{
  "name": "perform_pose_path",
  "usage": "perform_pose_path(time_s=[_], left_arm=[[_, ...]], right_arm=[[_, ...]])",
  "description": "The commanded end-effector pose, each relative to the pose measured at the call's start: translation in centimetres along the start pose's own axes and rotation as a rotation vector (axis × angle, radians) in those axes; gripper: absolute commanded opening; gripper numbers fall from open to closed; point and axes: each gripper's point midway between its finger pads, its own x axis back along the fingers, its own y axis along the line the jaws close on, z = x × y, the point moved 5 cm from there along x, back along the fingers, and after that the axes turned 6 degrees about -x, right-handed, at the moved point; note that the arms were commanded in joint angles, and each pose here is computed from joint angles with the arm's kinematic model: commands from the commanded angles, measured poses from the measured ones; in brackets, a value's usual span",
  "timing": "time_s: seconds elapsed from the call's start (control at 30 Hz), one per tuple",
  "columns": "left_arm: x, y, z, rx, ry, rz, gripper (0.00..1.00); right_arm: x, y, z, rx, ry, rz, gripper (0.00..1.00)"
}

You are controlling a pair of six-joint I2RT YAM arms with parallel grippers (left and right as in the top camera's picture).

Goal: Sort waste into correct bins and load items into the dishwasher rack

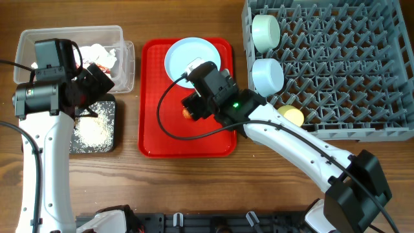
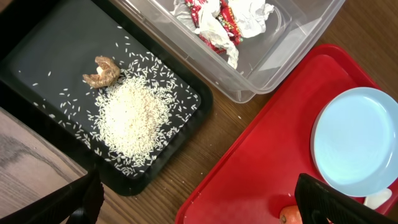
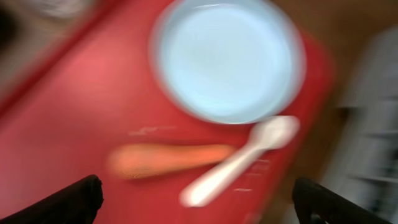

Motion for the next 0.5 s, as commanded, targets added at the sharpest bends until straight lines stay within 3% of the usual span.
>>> perform_pose_path(time_s=[0.0, 0.2, 0.33, 0.47], left_arm=[[0.4, 0.1, -0.2, 0.017, -0.014, 0.005, 1.0], [0.4, 0.1, -0.2, 0.017, -0.014, 0.005, 1.0], [0.4, 0.1, -0.2, 0.017, -0.014, 0.005, 1.0], [0.4, 0.1, -0.2, 0.017, -0.014, 0.005, 1.0]], right_arm=[[1.0, 3.7, -0.6, -0.163, 0.018, -0.306, 1.0], [1.1, 3.8, -1.7, -0.363, -0.009, -0.315, 1.0], [-0.1, 1.9, -2.0, -0.589, -0.047, -0.16, 0.99], [-2.3, 1.9, -2.3, -0.724, -0.072, -0.148, 0.99]])
